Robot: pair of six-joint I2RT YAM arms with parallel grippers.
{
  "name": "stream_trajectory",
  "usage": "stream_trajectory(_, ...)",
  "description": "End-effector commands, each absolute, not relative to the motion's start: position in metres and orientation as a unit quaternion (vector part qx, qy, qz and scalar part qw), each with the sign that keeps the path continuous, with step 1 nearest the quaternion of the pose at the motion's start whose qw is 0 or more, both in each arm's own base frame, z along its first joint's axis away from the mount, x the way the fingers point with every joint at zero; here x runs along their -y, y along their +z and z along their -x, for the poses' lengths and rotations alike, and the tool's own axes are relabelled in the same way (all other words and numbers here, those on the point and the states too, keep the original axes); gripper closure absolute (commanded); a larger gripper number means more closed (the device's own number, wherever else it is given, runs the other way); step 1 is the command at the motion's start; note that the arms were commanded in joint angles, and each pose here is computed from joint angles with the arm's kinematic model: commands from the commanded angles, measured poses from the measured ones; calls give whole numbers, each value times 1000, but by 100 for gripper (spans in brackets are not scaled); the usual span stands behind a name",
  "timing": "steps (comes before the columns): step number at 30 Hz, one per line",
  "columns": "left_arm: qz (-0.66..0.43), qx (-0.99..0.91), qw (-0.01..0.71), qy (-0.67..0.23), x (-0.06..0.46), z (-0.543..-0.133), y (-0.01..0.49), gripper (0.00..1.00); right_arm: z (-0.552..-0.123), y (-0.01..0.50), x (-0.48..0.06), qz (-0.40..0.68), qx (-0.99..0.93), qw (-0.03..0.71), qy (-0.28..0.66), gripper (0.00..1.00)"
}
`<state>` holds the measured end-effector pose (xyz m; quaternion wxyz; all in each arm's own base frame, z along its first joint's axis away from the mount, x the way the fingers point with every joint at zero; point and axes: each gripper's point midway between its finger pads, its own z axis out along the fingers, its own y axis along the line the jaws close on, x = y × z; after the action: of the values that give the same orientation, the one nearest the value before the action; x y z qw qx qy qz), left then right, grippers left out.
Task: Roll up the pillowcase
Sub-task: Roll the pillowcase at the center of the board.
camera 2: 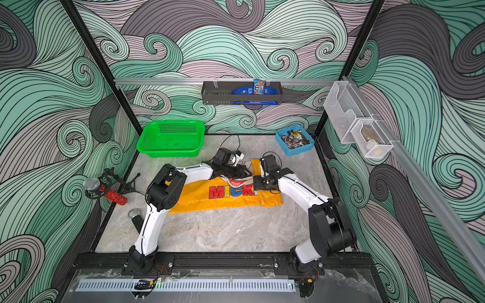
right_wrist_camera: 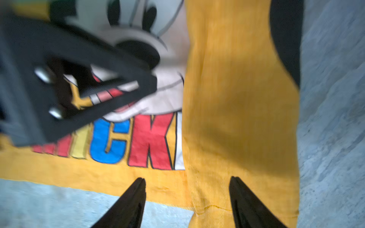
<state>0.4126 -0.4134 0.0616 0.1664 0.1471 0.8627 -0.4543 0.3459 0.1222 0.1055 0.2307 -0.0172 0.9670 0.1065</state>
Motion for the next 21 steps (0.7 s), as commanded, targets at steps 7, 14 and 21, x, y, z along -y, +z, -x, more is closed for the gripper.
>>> stream_trajectory(7, -159, -851, 196, -460, 407, -412, 98, 45, -384, 98, -54, -30, -960, 223, 166, 25)
stream_trajectory(14, -164, -851, 202, -456, 401, -405, 105, 44, -397, 57, -43, -47, -957, 188, 217, 23)
stream_trajectory(21, -163, -855, 197, -452, 391, -395, 104, 43, -399, 34, -57, -61, -940, 155, 299, 23)
